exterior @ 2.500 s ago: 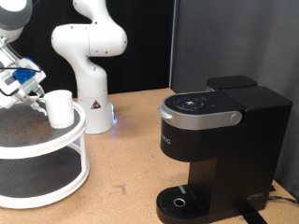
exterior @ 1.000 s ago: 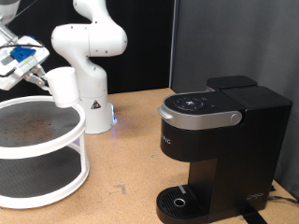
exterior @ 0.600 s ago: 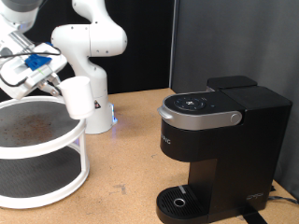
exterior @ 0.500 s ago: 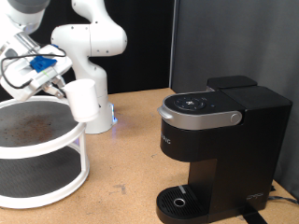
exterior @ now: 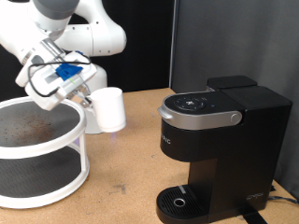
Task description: Make a cup of coffee with the keurig machine
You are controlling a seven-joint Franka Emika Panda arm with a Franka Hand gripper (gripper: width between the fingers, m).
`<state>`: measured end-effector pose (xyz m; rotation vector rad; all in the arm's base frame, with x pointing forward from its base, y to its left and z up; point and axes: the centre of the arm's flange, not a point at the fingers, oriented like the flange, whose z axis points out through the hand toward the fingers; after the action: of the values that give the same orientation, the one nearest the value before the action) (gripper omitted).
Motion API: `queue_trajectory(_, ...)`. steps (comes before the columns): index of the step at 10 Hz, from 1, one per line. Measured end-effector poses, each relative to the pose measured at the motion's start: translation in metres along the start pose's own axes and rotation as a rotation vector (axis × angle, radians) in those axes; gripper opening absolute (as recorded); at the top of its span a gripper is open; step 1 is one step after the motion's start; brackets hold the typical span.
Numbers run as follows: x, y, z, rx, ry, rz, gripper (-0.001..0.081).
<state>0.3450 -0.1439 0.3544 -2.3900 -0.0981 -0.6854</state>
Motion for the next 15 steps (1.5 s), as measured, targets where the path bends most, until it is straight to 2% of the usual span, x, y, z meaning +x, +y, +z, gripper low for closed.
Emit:
queue_trajectory(2, 0.011, -0.005, 0.019, -0.013, -0.026, -0.007, 0.0072)
queue_trajectory(4, 0.006, -0.003, 0.020, -0.009, -0.029, -0.009, 0.0072)
queue_trajectory(6, -0.010, 0.005, 0.031, -0.044, -0.042, -0.017, 0.0072)
queue_trajectory(8, -0.027, 0.018, 0.053, -0.103, -0.068, -0.015, 0.0072)
queue_trajectory(10, -0.040, 0.028, 0.076, -0.133, -0.082, -0.010, 0.0072)
queue_trajectory(13, -0.048, 0.037, 0.102, -0.133, -0.087, -0.001, 0.0072)
queue_trajectory(15, -0.041, 0.036, 0.114, -0.131, -0.076, 0.012, 0.0072)
